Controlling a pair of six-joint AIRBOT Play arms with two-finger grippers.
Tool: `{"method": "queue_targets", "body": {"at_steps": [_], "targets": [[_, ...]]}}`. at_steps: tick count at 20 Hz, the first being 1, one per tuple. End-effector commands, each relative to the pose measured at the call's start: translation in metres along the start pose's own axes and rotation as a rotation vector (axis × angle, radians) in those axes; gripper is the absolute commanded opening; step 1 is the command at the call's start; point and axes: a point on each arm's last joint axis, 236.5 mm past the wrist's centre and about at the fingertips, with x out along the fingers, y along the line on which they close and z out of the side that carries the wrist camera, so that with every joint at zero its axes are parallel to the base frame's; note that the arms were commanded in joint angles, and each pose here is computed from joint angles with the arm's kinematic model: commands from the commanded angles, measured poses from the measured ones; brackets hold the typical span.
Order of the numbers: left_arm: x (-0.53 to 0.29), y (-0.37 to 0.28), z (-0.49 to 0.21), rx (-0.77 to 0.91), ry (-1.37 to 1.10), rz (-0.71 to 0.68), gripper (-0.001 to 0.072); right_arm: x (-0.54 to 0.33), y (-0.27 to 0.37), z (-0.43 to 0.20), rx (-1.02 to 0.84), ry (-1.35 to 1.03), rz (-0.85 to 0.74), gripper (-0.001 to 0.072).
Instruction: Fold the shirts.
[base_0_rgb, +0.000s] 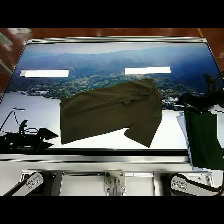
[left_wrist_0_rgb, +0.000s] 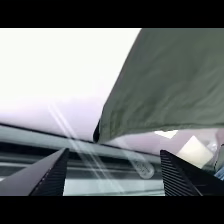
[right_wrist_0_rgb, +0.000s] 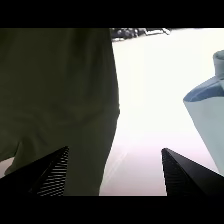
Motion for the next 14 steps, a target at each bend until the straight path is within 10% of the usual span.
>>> {"method": "queue_targets", "body": {"at_steps": [1, 11, 12, 14], "targets": [[0.011, 0.003, 0.001, -0.032, -0.011, -0.029, 0.0657, 0.004, 0.010, 0.007, -0.015, -0.029, 0.019, 0.0696], [0.067, -0.016, -0.003, -0.016, 0.064, -0.039, 0.0645, 0.004, 0.012, 0.005, -0.011, -0.021, 0.026, 0.0696], [0.072, -0.019, -0.003, -0.025, 0.068, -0.045, 0.0579, 0.004, 0.013, 0.003, -0.011, -0.014, 0.027, 0.0696], [0.075, -0.025, 0.002, -0.046, 0.048, -0.067, 0.0035, 0.005, 0.012, -0.001, -0.012, 0.001, 0.026, 0.0696]]}}
